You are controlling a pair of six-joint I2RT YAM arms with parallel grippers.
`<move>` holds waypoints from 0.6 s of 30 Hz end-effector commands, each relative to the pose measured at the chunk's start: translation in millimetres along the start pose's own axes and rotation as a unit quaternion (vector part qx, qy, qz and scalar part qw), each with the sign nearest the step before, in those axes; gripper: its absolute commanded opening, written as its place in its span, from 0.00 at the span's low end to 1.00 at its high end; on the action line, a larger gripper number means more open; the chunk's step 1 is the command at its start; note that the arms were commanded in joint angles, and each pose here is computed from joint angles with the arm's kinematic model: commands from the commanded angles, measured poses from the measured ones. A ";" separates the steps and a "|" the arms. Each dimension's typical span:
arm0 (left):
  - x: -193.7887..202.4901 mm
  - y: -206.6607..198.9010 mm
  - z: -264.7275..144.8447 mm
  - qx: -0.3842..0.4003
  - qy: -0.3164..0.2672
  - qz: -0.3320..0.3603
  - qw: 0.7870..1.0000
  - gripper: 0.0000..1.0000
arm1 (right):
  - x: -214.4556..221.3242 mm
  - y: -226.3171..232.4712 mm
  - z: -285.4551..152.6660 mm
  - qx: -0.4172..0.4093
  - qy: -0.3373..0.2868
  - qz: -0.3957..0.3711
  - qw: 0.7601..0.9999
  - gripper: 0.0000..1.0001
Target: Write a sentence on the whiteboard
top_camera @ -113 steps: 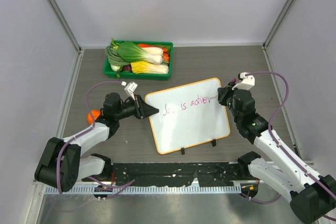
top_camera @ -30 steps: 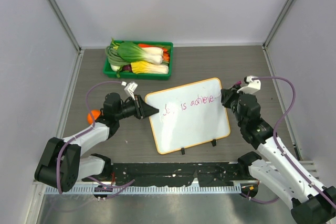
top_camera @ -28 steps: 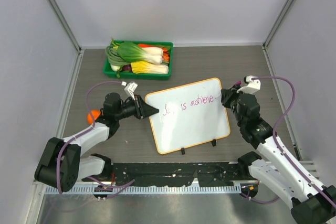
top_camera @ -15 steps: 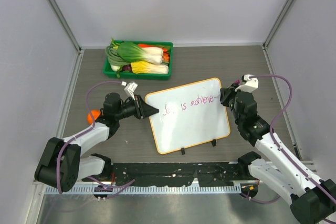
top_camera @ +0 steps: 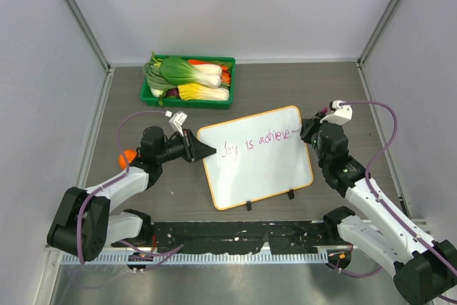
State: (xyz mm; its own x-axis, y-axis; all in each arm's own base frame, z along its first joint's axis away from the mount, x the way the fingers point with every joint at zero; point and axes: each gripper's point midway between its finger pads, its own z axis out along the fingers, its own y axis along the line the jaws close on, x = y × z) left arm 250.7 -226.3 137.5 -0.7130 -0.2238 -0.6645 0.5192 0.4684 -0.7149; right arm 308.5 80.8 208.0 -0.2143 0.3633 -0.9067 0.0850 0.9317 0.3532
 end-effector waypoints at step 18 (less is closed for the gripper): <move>15.5 41.0 -3.8 -0.080 0.008 0.047 0.996 0.00 | -40.0 16.5 -19.1 -0.043 -0.031 0.020 0.998 0.01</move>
State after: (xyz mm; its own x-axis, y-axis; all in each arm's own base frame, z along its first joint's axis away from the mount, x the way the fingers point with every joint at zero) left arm 250.7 -226.3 137.7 -0.7124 -0.2236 -0.6652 0.5201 0.4680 -0.7144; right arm 300.0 71.2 213.2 -0.2134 0.3654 -0.9061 0.1002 0.9307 0.3517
